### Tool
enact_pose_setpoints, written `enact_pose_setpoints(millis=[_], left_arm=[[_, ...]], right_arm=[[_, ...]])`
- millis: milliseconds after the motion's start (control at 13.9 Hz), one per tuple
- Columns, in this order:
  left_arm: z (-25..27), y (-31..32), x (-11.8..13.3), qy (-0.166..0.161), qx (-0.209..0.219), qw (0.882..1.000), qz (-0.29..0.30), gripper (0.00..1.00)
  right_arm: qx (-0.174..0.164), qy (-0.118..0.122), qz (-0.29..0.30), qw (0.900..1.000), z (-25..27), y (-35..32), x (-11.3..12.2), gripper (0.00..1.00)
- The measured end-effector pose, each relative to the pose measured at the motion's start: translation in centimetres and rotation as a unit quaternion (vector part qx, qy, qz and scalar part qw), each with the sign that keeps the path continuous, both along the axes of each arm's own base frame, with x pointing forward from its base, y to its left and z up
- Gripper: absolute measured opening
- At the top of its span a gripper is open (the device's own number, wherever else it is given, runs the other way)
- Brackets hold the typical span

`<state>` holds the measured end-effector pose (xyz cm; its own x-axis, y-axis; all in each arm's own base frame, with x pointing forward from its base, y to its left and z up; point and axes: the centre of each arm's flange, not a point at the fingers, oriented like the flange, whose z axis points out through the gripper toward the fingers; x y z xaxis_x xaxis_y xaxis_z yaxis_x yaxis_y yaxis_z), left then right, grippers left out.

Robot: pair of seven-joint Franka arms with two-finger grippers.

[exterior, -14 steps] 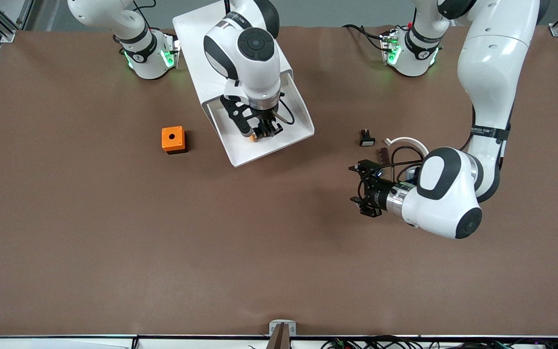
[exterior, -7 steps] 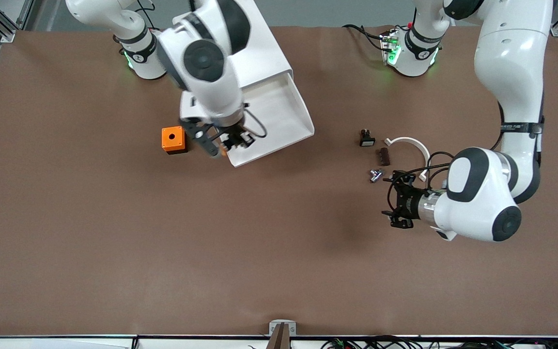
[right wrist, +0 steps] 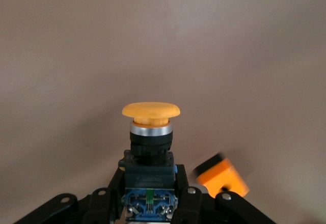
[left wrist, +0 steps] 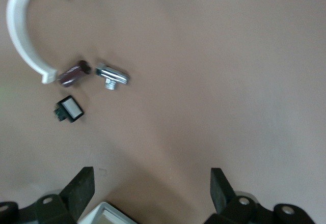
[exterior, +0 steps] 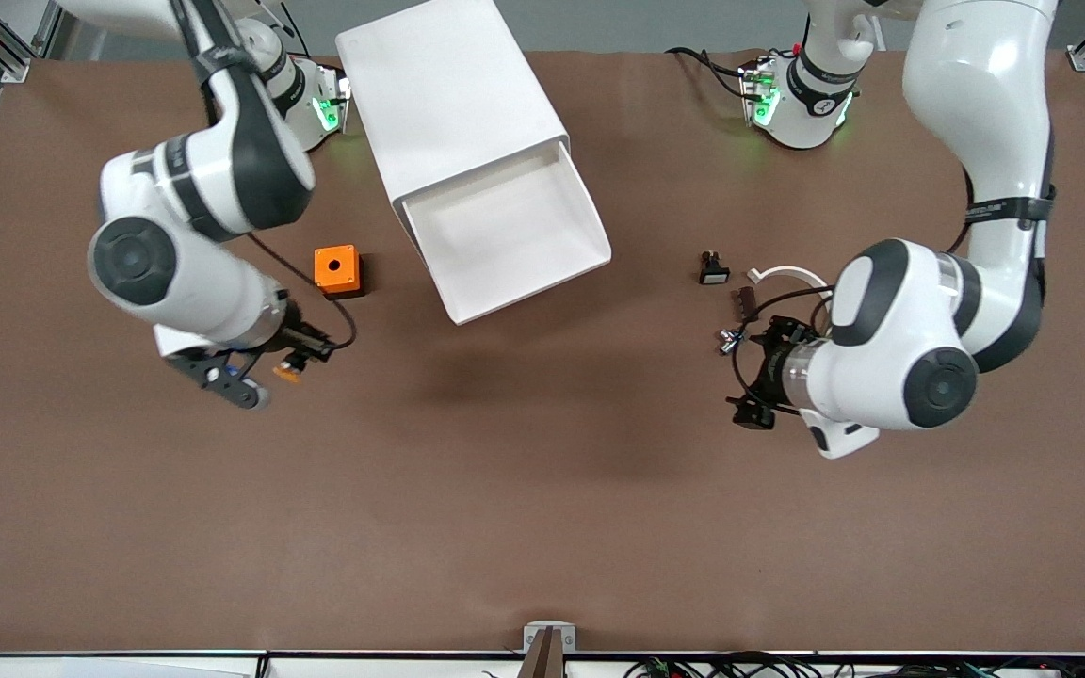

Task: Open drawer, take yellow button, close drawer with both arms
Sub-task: 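Lift the button out with the right gripper while the left gripper releases, then push the drawer closed into the cabinet with the left gripper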

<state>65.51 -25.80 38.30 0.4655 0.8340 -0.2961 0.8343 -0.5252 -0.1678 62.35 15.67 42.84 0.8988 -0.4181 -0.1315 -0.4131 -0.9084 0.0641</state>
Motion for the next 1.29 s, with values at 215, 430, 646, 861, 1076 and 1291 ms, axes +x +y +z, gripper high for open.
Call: enact_pose_setpoints(millis=[215, 430, 646, 861, 1076, 1291], left_arm=[[0.1, -6.1, -2.2, -0.036, -0.020, 0.991, -0.130, 1.00], [-0.3, -12.9, -5.4, -0.076, -0.042, 0.966, -0.244, 1.00], [-1.9, -18.4, -9.3, -0.091, -0.037, 0.946, -0.308, 1.00], [-2.7, -22.1, -12.2, -0.106, -0.043, 0.934, -0.337, 1.00], [-2.8, -24.3, -14.1, -0.111, -0.056, 0.926, -0.357, 1.00], [-2.2, -26.4, -16.1, -0.113, -0.074, 0.918, -0.374, 1.00]], right_arm=[[-0.008, -0.022, 0.061, 0.998, -4.0, -9.4, 1.5, 0.41], [-0.002, -0.049, 0.120, 0.992, -8.5, -19.2, 1.7, 0.41], [-0.010, -0.074, 0.161, 0.984, -13.9, -26.6, 1.6, 0.41], [-0.015, -0.074, 0.176, 0.981, -19.8, -30.9, 1.1, 0.41], [-0.012, -0.060, 0.174, 0.983, -23.2, -32.0, 0.8, 0.41], [-0.013, -0.065, 0.177, 0.982, -23.3, -31.8, 1.4, 0.41]])
